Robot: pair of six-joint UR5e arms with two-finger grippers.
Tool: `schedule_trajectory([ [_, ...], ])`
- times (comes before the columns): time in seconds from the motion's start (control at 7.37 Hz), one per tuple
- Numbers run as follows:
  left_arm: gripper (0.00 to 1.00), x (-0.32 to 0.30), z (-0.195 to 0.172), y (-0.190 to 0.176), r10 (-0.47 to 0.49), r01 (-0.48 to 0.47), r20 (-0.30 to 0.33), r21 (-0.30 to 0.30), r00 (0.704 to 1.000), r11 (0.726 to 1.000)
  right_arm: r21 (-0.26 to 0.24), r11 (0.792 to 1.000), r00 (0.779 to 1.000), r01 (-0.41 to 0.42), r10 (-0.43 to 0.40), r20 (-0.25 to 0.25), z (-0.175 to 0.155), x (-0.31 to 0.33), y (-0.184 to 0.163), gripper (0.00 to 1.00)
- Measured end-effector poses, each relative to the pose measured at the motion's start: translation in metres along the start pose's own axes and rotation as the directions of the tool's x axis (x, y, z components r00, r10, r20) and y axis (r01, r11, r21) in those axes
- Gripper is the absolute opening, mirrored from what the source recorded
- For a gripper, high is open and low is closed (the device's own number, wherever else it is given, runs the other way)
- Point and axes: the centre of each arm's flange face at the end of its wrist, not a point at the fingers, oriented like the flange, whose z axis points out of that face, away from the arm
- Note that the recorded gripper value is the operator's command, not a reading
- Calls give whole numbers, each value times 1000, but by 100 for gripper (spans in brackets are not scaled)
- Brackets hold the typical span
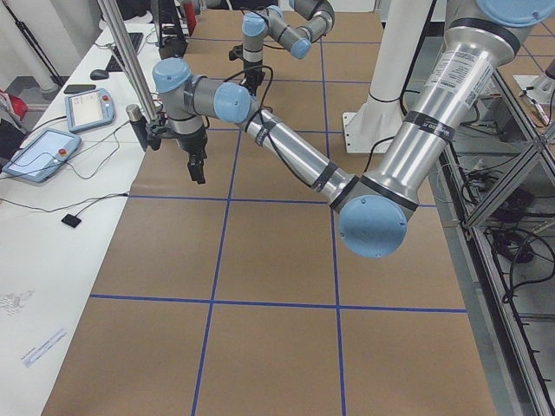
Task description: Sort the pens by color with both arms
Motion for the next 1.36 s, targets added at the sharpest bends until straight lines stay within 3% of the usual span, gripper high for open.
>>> schedule_trajectory([
  [0.41, 100, 73, 12, 31, -40, 39, -28, -18, 999, 999, 14, 1000, 999, -4, 5, -44, -43, 20, -18, 16],
  [0.95, 100, 185, 34, 70, -154, 151, -62, -44, 986, 987, 48, 999, 999, 22, -20, -42, -70, 24, -66, 15],
  [1.09, 100, 216, 45, 86, -209, 206, -66, -44, 976, 978, 38, 997, 995, 68, -65, -70, -77, 29, -94, 15],
  [1.36, 100, 285, 66, 125, -320, 319, -61, -26, 946, 947, -91, 986, 972, 137, -152, -177, -76, 44, -169, 16],
])
